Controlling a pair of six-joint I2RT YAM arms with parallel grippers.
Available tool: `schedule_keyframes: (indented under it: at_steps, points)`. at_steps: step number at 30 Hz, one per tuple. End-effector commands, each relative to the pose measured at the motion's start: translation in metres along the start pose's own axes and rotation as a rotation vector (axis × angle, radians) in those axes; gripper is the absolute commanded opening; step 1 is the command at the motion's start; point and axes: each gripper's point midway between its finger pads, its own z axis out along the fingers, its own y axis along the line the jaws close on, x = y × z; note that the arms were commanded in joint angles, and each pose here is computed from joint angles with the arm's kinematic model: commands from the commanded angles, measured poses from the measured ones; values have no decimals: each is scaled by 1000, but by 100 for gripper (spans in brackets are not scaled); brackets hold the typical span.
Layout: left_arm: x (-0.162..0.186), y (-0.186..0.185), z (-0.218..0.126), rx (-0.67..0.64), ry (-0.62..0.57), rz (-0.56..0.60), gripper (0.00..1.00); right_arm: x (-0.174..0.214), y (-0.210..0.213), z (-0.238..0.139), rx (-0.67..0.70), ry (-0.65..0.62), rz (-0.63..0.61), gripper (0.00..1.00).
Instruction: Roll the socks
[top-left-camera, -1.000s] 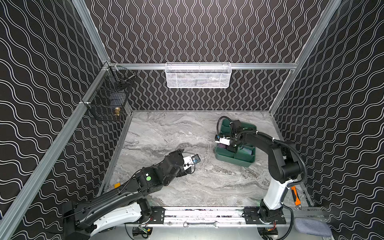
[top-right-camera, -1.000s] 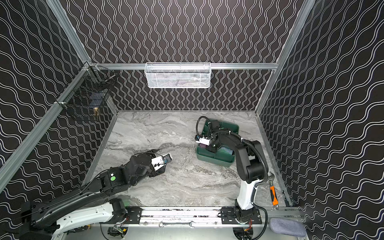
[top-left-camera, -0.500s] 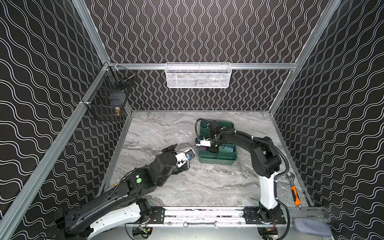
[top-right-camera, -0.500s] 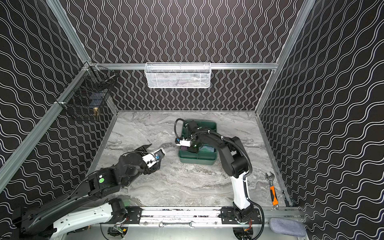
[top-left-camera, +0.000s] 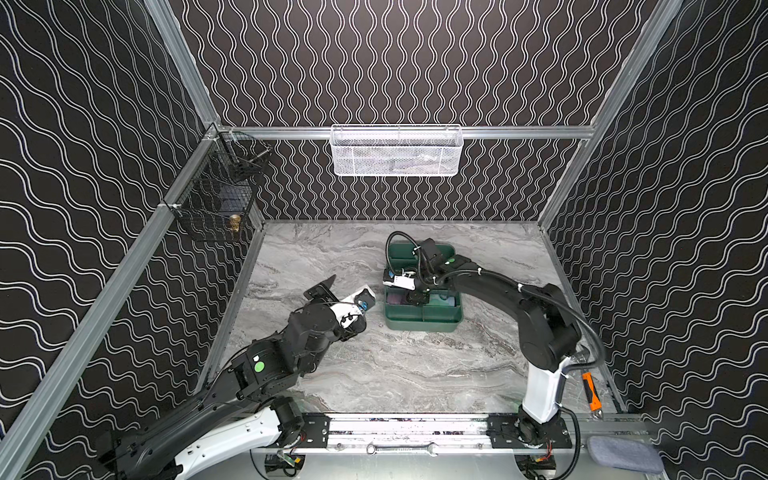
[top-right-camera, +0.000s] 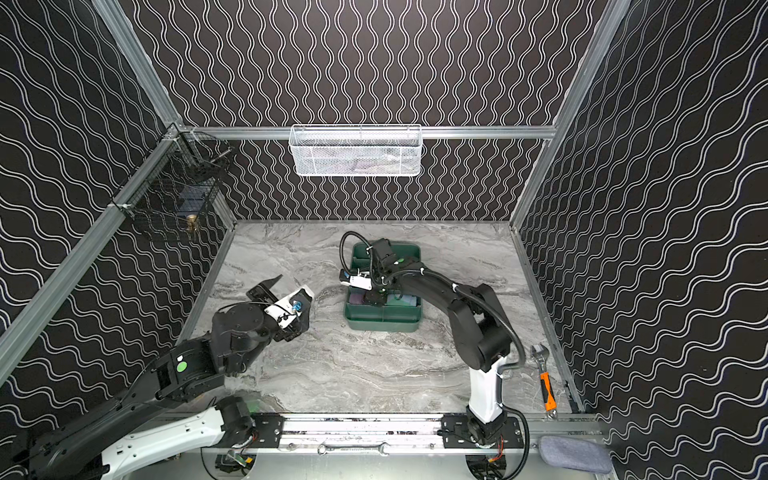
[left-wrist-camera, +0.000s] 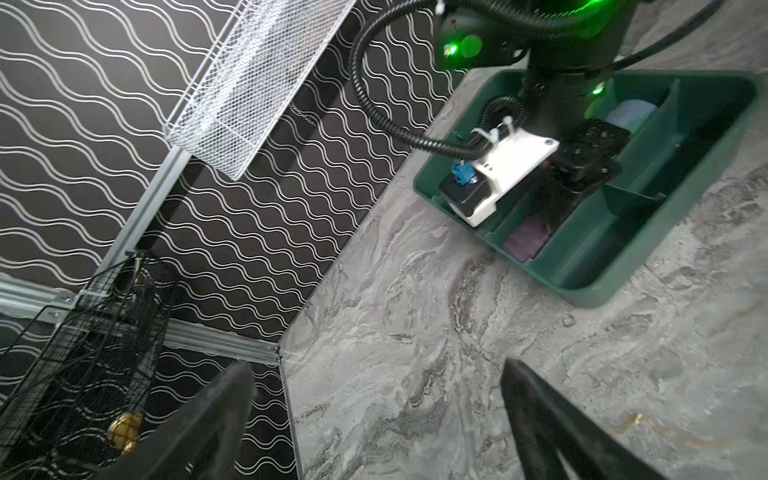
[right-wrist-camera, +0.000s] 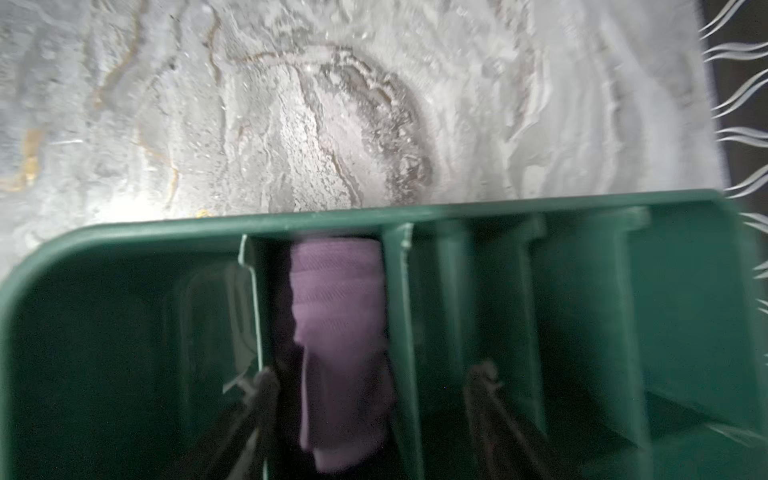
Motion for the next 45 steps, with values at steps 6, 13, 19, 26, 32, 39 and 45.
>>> schedule_keyframes:
  at_steps: [6, 13, 19, 26, 32, 39, 45]
  points:
    - [20, 53, 82, 1, 74, -342, 99, -9, -81, -141, 409, -342, 236, 79]
    - [198, 80, 155, -302, 338, -823, 99, 151, -140, -253, 1059, -590, 850, 90]
    - [288, 51, 156, -369, 504, -958, 99, 282, -95, -243, 1400, -429, 1198, 90]
    - [310, 19, 192, -243, 467, -938, 99, 282, -84, -198, 1243, -420, 1156, 91]
    - [288, 5, 212, -89, 352, -913, 99, 283, -47, -187, 1199, -405, 1124, 92]
    - [254, -10, 174, -362, 150, -671, 99, 261, -42, -158, 1056, -523, 984, 90]
    - [266, -7, 176, -387, 234, -708, 99, 290, -52, -150, 1103, -459, 1120, 100]
